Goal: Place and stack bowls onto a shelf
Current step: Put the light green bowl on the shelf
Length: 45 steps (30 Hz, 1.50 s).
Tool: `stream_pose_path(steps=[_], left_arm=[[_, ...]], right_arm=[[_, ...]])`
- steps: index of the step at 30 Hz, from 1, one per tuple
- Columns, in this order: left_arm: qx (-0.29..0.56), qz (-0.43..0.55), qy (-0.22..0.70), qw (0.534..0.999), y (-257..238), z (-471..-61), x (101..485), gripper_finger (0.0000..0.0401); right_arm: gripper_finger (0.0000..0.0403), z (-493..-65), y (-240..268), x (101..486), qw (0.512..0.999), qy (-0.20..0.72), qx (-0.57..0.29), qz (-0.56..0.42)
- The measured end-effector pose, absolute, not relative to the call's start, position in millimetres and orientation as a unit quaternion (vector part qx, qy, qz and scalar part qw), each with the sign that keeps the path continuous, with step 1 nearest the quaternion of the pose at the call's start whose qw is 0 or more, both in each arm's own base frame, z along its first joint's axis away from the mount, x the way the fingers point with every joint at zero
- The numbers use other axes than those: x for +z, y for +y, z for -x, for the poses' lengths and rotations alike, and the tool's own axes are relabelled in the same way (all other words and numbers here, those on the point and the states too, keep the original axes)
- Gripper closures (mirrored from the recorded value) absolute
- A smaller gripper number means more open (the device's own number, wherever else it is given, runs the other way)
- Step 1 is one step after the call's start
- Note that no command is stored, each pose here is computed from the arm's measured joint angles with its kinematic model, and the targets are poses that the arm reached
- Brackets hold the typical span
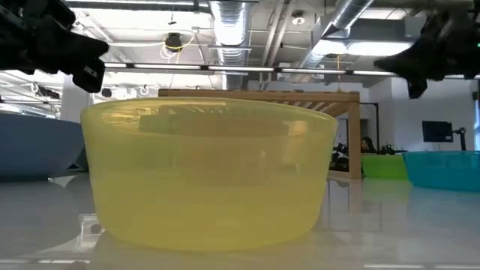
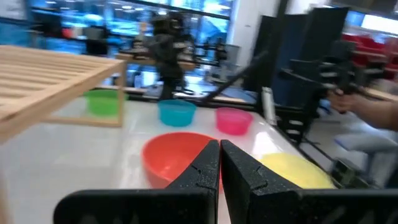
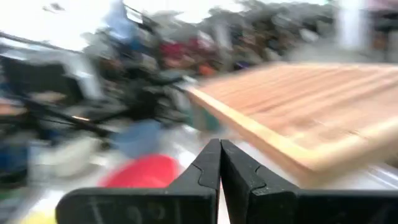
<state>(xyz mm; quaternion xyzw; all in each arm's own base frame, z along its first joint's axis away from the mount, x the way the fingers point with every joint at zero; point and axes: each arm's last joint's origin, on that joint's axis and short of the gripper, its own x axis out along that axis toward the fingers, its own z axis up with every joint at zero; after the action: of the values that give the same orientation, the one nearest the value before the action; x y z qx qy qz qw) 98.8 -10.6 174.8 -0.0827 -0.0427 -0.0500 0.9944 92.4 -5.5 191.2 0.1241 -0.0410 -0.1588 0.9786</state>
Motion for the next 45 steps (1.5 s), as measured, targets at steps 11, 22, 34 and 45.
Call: stream_pose_path(steps=[11,22,34,45], left_arm=[[0.100,0.106,-0.021,0.989,-3,-104,169,0.0401],[0.192,0.122,-0.040,0.973,2,-110,171,0.0350],[0.268,0.124,-0.028,0.955,8,-109,168,0.0323],[0.326,-0.041,0.022,0.944,21,-108,171,0.0324]], right_arm=[[0.0266,-75,-34,232,0.890,0.062,-0.422,-0.164],[0.0208,-94,-87,221,0.752,0.246,-0.569,-0.226],[0.0215,-86,-120,228,0.613,0.381,-0.610,-0.326],[0.0216,-87,-143,216,0.637,0.431,-0.553,-0.321]])
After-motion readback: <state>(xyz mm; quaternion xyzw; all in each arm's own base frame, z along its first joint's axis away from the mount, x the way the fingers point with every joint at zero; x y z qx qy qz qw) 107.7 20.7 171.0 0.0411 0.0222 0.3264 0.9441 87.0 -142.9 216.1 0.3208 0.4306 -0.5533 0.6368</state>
